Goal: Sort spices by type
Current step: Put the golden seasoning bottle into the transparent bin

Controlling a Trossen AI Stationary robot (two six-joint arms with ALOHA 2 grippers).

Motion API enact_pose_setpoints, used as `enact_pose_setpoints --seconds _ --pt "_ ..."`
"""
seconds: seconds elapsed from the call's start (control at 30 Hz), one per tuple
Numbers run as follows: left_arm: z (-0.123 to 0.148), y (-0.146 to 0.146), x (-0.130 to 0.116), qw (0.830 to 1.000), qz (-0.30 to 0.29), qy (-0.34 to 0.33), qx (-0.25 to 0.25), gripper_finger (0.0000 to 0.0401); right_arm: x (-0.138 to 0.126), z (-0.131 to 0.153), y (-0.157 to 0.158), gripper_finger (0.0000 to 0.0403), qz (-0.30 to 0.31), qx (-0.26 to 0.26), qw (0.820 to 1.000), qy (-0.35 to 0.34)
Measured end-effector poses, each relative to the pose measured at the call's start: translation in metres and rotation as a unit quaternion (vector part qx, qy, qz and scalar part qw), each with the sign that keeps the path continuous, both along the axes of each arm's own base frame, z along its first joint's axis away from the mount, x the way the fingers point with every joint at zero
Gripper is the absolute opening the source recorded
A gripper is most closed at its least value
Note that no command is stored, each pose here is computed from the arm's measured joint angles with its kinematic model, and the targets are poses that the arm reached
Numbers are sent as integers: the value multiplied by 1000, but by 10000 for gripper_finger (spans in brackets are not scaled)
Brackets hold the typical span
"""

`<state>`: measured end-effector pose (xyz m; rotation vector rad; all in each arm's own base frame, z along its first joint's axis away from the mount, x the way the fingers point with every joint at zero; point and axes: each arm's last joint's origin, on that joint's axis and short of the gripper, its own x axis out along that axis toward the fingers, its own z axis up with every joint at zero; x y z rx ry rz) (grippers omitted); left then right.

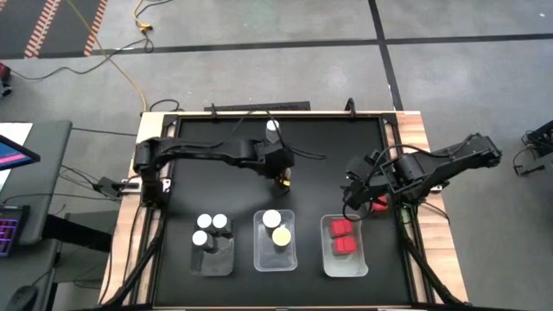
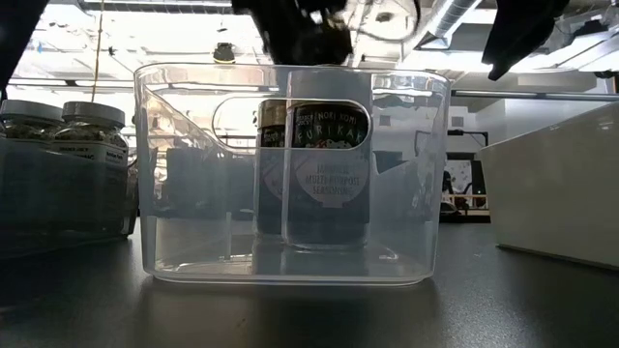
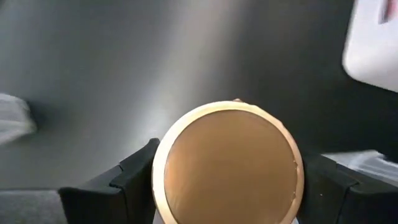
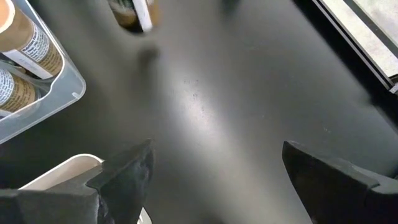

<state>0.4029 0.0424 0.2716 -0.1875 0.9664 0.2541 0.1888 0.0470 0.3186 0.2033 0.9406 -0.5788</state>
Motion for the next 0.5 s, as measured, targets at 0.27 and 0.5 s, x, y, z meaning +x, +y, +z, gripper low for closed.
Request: enact_pose_setpoints --seconds 0.27,0.5 --pt "63 -33 -34 997 -74 -20 28 271 0 0 0 379 0 0 1000 0" --pt "99 -83 -70 990 -126 -49 34 271 1 0 0 379 0 0 1000 -1"
